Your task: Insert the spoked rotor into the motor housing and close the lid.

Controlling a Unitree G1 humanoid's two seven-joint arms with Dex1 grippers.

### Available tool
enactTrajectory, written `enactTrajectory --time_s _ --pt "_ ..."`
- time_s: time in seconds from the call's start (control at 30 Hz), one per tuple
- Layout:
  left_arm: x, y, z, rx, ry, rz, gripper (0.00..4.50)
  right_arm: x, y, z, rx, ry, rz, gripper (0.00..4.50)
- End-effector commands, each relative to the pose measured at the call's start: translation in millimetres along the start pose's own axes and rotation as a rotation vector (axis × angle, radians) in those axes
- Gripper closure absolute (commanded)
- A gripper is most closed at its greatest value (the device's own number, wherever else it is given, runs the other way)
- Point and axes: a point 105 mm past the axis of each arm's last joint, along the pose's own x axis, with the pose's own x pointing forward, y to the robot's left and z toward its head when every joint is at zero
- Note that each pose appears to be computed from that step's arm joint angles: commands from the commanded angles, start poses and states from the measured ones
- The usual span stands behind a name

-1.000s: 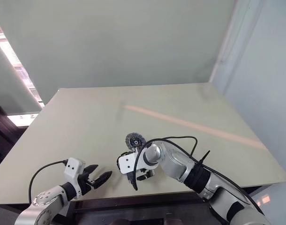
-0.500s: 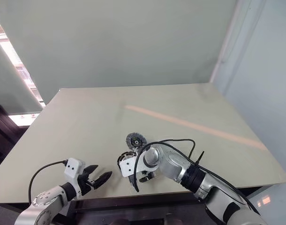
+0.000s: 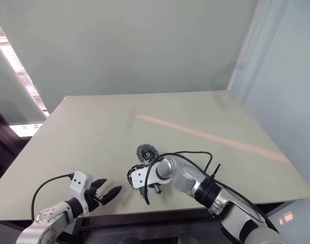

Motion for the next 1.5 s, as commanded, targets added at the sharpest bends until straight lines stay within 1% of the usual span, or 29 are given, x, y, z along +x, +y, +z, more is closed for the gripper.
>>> enactTrajectory --time_s 0.03,0.07,0.1,0.4,0.6,0.67,0.8,0.87,1.03,1.23,1.33,1.43,1.5 --pt "0 -3 14 0.043 -0.043 -0.012 0.00 1 0 0 0.005 -0.005 -0.003 4.09" --pt "0 -3 14 0.043 -0.043 -0.011 0.00 2 0 1 0.006 -0.007 -0.005 4.36" --pt "0 -3 14 0.043 -0.043 -0.010 0.00 2 -1 1 0.007 -0.009 -0.008 4.42" --pt "0 -2 13 0.043 -0.043 -0.004 0.00 -1 -8 8 0.020 -0.037 -0.035 4.43" --pt "-1 -1 12 0.044 -0.040 0.001 0.00 -7 -7 26 0.153 -0.089 -0.024 4.43" --pt "-1 -1 11 0.044 -0.040 0.002 0.00 -9 -5 32 0.169 -0.094 -0.016 4.43" --pt "-2 -1 9 0.036 -0.039 0.005 0.00 -8 -3 44 0.274 -0.106 -0.010 4.43" --pt "-2 -1 7 0.033 -0.036 0.004 0.00 -8 0 48 0.294 -0.112 0.010 4.43" --pt "-1 -2 5 0.027 -0.035 0.002 0.00 -7 -1 49 0.309 -0.098 0.002 4.43" --pt "2 -3 6 0.027 -0.040 -0.002 0.00 -12 -9 57 0.261 -0.143 -0.041 4.43" --pt "3 -3 7 0.027 -0.043 -0.003 0.00 -28 -20 66 0.270 -0.222 -0.093 3.81" --pt "3 -3 7 0.026 -0.044 -0.005 0.00 -47 -38 72 0.322 -0.308 -0.199 2.82" --pt "2 -4 6 0.025 -0.044 -0.006 0.00 -63 -50 72 0.341 -0.343 -0.273 2.07"
